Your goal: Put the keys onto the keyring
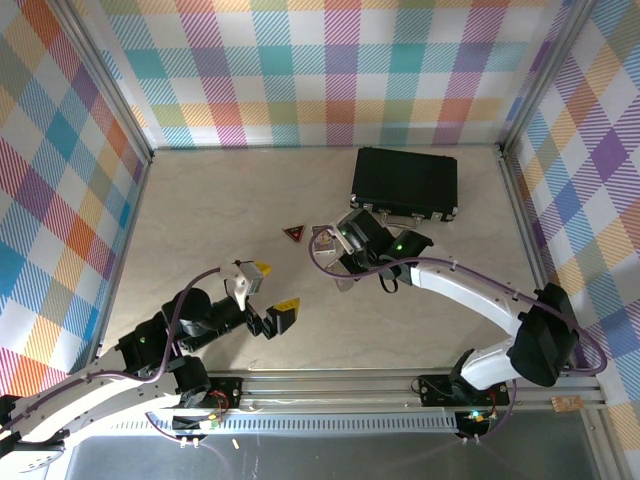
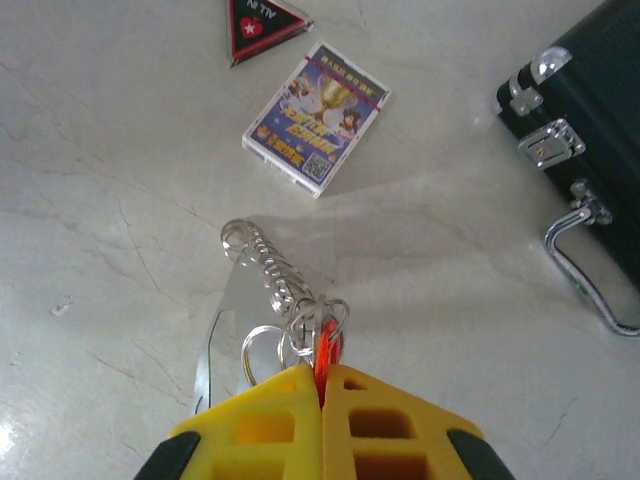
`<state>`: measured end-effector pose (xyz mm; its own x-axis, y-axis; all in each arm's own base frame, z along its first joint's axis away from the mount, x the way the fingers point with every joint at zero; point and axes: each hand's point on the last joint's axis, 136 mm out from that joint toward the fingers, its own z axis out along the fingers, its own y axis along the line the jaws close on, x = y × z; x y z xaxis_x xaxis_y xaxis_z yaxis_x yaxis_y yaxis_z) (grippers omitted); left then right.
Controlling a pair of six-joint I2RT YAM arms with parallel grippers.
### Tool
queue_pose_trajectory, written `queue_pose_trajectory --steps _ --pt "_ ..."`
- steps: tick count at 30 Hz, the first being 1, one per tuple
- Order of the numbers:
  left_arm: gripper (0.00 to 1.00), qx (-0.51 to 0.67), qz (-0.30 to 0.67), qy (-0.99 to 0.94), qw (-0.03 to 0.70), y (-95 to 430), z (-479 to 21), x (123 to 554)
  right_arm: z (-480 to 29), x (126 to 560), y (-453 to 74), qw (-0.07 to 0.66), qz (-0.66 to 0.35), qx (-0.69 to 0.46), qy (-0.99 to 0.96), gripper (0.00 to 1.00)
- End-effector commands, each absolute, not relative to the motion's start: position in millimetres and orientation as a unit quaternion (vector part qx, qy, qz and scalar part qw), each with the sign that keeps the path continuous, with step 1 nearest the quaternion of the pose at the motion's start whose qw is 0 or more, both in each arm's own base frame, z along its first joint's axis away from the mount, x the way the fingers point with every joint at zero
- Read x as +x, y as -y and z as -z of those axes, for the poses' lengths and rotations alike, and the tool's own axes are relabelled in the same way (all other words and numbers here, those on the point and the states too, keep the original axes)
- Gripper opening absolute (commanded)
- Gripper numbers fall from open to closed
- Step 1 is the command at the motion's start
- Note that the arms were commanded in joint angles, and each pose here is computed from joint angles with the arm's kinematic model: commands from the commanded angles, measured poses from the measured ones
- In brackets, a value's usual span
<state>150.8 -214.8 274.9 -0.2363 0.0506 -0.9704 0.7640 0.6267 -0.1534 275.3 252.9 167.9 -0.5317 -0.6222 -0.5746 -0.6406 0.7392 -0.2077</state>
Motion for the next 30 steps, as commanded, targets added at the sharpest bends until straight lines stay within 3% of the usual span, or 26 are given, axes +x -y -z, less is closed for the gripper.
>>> queue_pose_trajectory --steps 1,30 --pt "1.0 0.285 0.322 -0.714 0.553 217.7 -276.0 152.9 -167.2 272.9 -246.6 0.323 -0.031 -0.333 -0.885 0.0" --pt "1.0 0.308 0.324 -0.709 0.545 242.4 -270.5 159.7 -90.7 262.9 -170.0 0.247 -0.031 -0.164 -0.955 0.0"
